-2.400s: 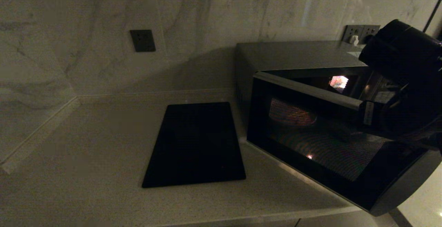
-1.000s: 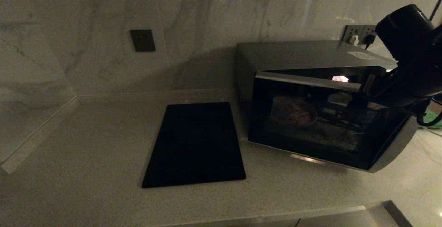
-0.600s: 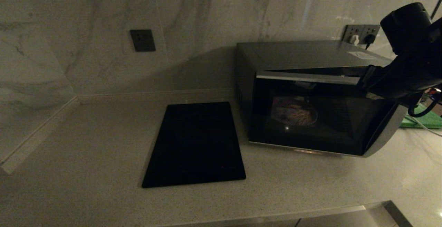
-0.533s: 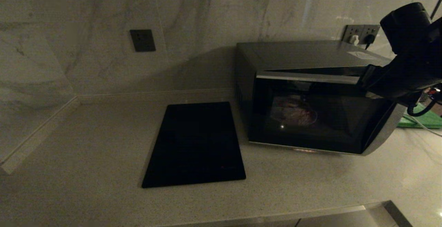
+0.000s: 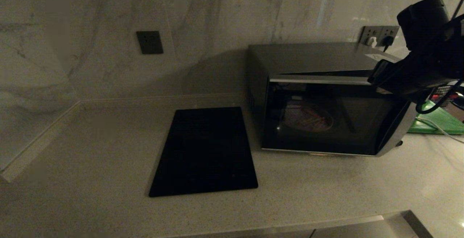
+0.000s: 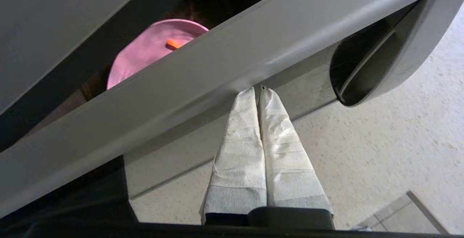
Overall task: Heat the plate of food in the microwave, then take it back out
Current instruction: Close the microwave oven
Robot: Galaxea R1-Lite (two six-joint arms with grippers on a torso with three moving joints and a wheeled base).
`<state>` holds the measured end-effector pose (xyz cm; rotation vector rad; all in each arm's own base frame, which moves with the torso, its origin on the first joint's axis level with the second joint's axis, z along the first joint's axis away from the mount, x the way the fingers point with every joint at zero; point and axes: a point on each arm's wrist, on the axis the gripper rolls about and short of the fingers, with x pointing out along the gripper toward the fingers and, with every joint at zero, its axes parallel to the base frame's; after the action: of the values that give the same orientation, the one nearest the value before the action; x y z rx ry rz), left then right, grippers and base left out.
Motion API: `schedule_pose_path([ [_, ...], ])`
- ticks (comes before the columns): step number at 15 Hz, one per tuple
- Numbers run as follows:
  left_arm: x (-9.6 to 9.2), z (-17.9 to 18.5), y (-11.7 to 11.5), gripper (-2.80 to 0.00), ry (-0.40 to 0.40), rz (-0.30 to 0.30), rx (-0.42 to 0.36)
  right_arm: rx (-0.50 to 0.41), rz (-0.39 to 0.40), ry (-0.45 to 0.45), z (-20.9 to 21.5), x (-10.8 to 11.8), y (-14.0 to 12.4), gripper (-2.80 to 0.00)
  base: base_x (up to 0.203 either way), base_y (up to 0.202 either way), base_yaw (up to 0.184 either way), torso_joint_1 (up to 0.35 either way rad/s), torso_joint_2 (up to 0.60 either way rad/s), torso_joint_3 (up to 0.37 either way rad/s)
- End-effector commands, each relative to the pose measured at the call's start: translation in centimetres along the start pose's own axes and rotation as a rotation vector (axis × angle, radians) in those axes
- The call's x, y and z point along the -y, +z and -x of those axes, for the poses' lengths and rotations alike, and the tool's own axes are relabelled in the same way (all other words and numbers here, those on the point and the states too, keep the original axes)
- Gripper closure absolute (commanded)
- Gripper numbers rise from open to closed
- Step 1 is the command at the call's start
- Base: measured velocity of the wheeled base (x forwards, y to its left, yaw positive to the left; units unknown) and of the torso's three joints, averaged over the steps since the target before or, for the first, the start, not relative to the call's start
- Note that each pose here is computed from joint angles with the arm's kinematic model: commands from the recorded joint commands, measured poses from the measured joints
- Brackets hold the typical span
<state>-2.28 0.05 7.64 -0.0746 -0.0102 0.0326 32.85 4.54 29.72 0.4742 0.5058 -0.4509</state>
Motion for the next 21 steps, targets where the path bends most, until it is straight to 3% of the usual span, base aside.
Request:
schedule_pose_path([
  [1, 0.0, 0.0, 0.0, 0.0, 0.001, 0.001, -0.001, 0.002, -0.002, -0.001, -0.5, -0.2, -0.1, 0.0, 0.0, 0.0, 0.0, 0.0, 0.0, 0.0],
  [12, 0.0, 0.0, 0.0, 0.0, 0.001, 0.001, -0.001, 0.055, -0.033, 0.027, -2.0, -0.9, 0.4, 0.0, 0.0, 0.0, 0.0, 0.0, 0.0, 0.0],
  [21, 0.0, 0.0, 0.0, 0.0, 0.001, 0.001, -0.001, 0.083, -0.014, 0.044, -2.9, -1.4, 0.5, 0.0, 0.0, 0.0, 0.0, 0.0, 0.0, 0.0],
])
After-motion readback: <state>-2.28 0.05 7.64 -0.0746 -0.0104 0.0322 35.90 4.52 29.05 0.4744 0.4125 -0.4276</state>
